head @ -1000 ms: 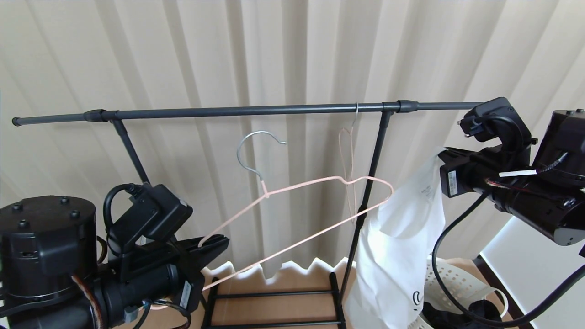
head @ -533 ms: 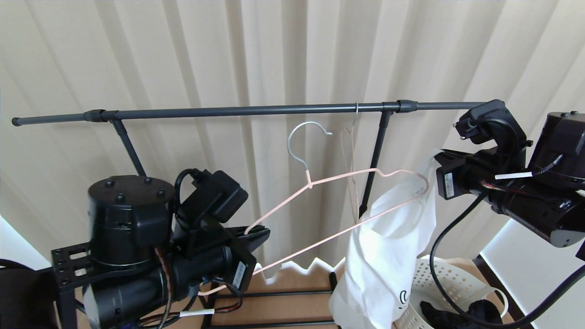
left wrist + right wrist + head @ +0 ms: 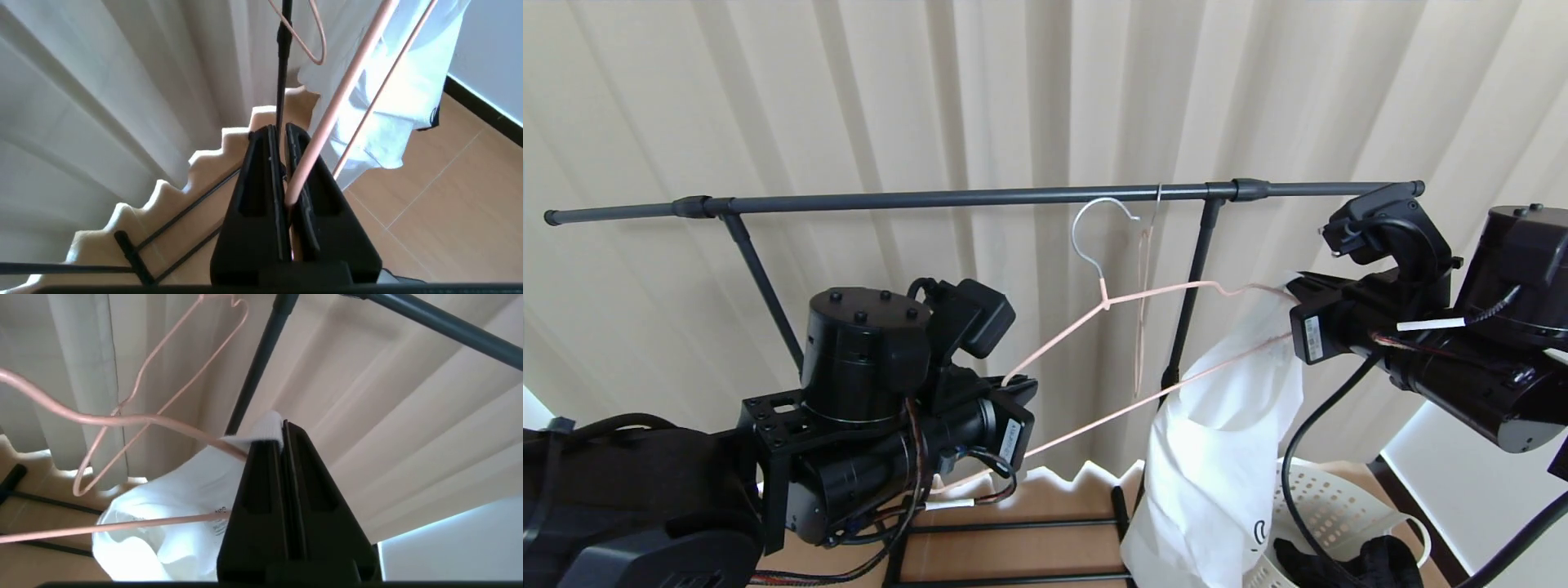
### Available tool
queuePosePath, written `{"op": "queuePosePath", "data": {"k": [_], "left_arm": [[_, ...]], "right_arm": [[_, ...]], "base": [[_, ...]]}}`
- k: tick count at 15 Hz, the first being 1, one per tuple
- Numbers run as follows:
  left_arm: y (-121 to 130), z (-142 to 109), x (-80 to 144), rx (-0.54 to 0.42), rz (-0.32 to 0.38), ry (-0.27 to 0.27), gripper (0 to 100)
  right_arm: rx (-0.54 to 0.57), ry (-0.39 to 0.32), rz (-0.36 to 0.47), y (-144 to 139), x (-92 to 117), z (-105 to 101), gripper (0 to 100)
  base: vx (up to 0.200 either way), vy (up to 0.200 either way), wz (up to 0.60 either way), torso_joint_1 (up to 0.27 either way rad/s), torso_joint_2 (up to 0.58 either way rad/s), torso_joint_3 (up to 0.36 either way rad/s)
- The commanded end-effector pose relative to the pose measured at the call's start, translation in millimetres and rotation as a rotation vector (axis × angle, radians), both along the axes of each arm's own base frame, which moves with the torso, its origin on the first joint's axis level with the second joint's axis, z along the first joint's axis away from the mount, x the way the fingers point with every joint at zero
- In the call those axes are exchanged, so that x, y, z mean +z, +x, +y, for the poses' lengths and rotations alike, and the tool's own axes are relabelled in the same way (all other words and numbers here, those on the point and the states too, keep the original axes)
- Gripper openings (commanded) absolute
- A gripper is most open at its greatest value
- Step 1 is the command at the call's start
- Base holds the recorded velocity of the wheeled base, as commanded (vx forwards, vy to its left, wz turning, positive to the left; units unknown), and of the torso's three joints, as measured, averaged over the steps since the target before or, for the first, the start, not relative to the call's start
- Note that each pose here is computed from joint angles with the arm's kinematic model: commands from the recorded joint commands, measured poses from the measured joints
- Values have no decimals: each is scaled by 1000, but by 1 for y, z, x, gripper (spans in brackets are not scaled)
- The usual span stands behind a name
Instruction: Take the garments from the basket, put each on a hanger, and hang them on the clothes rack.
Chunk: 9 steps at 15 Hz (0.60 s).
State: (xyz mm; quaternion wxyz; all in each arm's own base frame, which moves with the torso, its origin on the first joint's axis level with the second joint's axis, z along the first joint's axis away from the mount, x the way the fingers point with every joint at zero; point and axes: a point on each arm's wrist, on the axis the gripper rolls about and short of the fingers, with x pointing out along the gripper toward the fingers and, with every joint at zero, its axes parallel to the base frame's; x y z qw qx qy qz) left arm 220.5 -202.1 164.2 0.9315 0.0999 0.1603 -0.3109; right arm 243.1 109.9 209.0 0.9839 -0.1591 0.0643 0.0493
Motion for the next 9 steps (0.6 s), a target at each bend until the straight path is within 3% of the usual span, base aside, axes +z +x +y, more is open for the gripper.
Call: {"op": "queuePosePath", "data": {"k": [1,7,9], "left_arm": [[1,-5,-2,-9,4,4,0],[-2,-7,-2,11,-5,11,0],[0,-4,-1,110,-18,19,0]], "right_arm": [[17,-5,5,-3,-1,6,0],[5,-9,-4,-7,0,15,0],[-25,-3,-19,-5,4,14,0]], "base": [[0,0,0,0,0,0],[0,0,0,0,0,0],[0,0,0,0,0,0]]}}
